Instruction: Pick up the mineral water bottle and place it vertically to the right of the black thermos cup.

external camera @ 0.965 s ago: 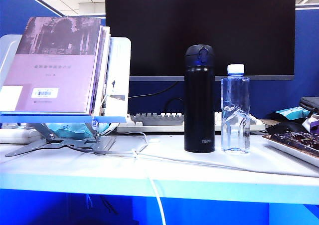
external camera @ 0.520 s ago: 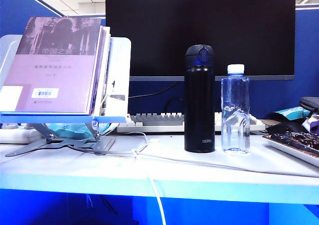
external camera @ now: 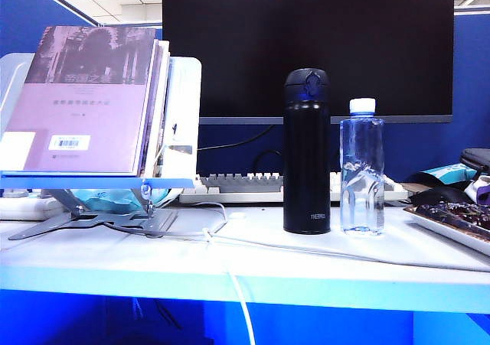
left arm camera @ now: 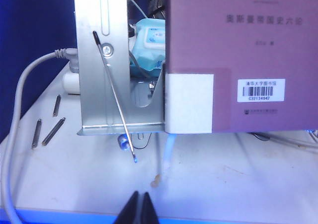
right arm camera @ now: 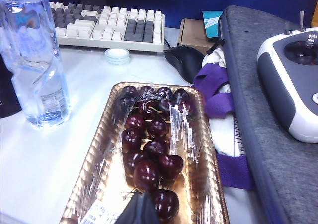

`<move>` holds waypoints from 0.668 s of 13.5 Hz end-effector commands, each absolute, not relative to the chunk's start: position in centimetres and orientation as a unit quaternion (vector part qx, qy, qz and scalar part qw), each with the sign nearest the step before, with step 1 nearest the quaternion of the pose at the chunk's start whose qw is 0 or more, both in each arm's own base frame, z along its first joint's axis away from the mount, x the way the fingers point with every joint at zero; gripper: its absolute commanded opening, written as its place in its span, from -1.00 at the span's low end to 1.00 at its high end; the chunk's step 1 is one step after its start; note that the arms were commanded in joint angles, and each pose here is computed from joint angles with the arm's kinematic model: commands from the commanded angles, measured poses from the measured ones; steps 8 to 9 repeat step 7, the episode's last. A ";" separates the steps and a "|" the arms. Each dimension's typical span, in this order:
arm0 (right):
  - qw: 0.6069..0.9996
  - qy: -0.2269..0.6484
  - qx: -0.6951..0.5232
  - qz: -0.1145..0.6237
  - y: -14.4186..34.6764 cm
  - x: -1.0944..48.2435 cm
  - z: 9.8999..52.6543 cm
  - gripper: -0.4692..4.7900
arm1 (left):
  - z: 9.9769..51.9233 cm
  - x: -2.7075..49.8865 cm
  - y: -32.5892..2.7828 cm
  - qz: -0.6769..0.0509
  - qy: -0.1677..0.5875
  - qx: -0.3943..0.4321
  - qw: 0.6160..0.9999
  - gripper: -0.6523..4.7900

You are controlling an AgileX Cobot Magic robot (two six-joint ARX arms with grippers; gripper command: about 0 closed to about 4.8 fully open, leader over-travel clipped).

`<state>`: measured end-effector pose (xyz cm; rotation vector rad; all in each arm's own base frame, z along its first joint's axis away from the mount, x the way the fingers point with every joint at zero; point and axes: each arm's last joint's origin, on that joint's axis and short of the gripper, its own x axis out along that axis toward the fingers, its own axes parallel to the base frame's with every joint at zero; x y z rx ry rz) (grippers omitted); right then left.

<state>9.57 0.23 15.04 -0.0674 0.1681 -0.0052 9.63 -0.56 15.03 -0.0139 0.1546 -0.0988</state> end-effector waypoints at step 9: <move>0.996 0.088 -0.027 -0.002 0.2 9.6 15.0 -0.82 | 14.9 9.5 -1.1 -0.080 0.082 -0.003 0.993 -0.77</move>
